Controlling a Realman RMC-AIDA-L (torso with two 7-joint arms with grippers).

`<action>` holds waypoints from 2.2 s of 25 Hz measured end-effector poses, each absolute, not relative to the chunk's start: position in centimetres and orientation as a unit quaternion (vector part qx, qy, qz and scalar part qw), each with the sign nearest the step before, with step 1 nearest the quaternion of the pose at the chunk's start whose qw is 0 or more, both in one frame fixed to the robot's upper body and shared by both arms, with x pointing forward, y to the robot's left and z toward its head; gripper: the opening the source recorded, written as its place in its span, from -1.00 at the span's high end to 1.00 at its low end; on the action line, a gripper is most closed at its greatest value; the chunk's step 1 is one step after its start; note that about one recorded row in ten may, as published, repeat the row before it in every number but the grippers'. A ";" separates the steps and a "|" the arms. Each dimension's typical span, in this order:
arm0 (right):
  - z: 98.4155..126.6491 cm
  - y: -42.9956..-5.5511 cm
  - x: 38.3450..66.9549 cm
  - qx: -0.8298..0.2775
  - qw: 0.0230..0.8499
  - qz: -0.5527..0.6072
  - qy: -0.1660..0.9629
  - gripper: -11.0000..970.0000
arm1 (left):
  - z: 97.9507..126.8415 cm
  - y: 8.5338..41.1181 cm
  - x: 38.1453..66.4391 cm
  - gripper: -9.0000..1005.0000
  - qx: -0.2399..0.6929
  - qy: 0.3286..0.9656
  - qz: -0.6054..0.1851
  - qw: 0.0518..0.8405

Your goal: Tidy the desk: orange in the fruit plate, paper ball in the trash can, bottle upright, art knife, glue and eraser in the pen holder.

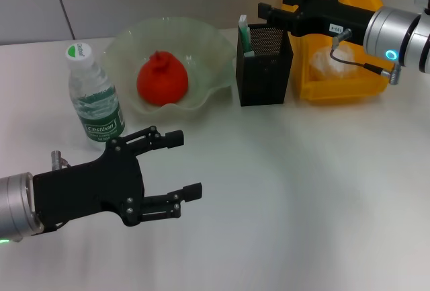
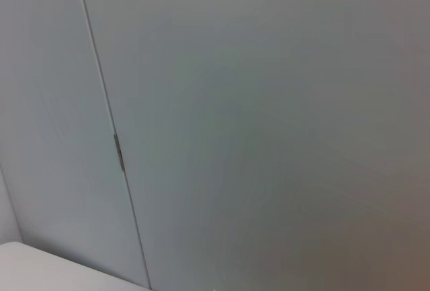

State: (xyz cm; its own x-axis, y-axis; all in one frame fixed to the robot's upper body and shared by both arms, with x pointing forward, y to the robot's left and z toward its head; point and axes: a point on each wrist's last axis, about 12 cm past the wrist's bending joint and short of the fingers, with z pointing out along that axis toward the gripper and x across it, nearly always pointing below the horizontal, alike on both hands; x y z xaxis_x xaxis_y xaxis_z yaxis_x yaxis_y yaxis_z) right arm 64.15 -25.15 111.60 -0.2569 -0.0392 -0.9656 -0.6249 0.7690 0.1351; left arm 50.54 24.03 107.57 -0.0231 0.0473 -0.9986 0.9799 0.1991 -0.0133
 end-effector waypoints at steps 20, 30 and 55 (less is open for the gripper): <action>113.9 -29.5 56.9 -0.212 0.637 0.427 0.606 -0.71 | 108.2 23.9 50.8 -0.67 0.431 0.572 -0.476 0.510; 111.7 -31.1 51.0 -0.342 0.517 0.486 0.616 -0.71 | 109.2 23.9 51.5 -0.67 0.431 0.588 -0.501 0.466; 107.3 -30.4 48.5 -0.421 0.431 0.438 0.667 -0.70 | 107.2 23.2 51.3 -0.67 0.480 0.623 -0.468 0.403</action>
